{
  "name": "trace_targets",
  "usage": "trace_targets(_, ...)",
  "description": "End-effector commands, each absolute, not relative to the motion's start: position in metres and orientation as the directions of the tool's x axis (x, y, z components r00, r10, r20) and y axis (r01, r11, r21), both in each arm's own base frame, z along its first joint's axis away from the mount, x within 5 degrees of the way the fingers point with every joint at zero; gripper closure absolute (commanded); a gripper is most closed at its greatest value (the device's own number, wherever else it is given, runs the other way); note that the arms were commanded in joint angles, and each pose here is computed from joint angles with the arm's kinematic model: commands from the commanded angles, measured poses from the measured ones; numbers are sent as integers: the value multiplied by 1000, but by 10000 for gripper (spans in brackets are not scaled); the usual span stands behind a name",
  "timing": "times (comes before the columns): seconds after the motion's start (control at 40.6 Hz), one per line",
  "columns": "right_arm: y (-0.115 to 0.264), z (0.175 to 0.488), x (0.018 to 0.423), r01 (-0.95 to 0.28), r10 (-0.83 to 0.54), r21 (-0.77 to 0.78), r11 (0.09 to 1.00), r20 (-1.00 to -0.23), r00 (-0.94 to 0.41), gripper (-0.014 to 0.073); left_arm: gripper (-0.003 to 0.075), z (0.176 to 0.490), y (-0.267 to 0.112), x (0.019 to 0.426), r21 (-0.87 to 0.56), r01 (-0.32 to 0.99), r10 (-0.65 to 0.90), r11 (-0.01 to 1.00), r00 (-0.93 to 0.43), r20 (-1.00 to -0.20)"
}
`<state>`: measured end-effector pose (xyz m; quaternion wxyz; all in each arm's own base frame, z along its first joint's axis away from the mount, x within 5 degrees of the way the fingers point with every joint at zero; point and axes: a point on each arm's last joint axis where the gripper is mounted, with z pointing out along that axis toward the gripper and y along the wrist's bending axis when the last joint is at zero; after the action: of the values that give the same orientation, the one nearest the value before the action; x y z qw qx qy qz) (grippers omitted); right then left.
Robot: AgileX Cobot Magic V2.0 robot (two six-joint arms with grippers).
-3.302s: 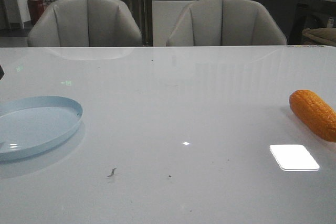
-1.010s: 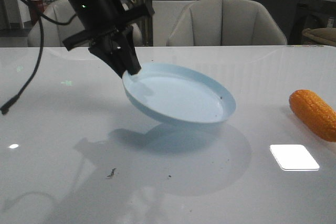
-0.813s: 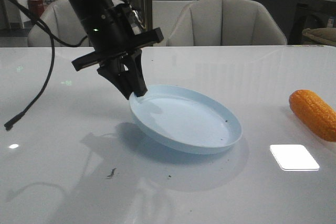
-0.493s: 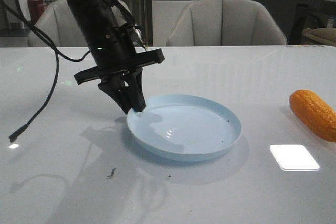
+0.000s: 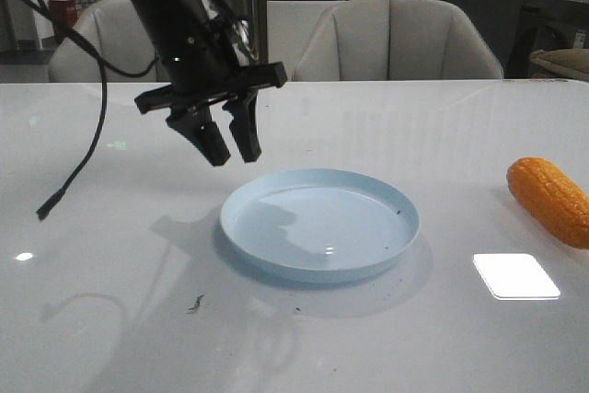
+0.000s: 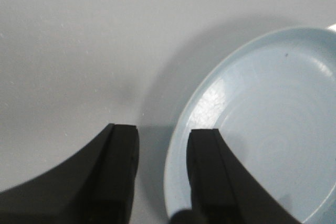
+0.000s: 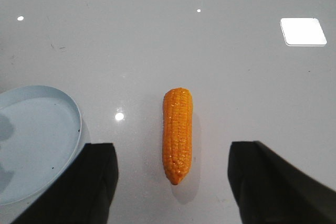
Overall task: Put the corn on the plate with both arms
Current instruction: 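Raise the left gripper away from the plate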
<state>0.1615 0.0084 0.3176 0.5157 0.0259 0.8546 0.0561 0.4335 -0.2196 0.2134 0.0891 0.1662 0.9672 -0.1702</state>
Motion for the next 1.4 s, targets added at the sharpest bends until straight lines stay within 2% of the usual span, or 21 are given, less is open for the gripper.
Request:
trace_targets(0.0,7,334,165,-14,100,113,993,-924,-370,42,387,307,-214,430,-265,412,255,872,-844,-473)
trace_targets(0.148,7,334,165,-14,100,113,993,-924,-370,42,388,398,-181,420,-53,405,256,913,-670,-696)
trace_targets(0.246,7,334,165,-14,100,113,993,-924,-370,42,388,452,-155,399,19,357,232,934,-565,-792)
trace_targets(0.419,7,334,165,-14,100,113,993,-923,-371,42,388,524,-111,345,26,259,141,965,-436,-889)
trace_targets(0.468,7,334,165,-14,100,113,993,-922,-375,42,388,544,-94,318,59,215,144,975,-404,-903)
trace_targets(0.567,7,334,165,-14,100,113,993,-921,-378,42,389,566,-66,276,151,97,176,984,-358,-917)
trace_targets(0.69,7,333,165,-14,99,113,993,-918,-384,42,389,558,-41,241,168,26,167,985,-341,-925)
trace_targets(0.764,7,331,164,-14,98,113,993,-909,-406,42,389,541,-31,222,149,14,146,989,-306,-941)
trace_targets(0.813,7,328,162,-14,96,113,993,-895,-435,42,389,527,-24,204,121,8,119,993,-267,-956)
trace_targets(0.912,8,323,163,-12,91,112,994,-865,-494,42,389,477,-19,179,125,34,130,992,-250,-960)
trace_targets(1.01,8,331,171,-13,90,112,994,-856,-508,42,389,443,-17,150,102,73,114,992,-193,-974)
trace_targets(1.134,9,357,195,-18,89,112,994,-867,-490,40,389,411,-16,112,-5,124,12,992,-142,-990)
trace_targets(1.281,10,377,234,-20,84,112,994,-841,-535,0,389,391,-12,91,-37,122,-10,992,-214,-977)
trace_targets(1.38,11,379,266,-18,80,111,994,-808,-583,-5,389,387,-11,90,-24,110,6,994,-263,-965)
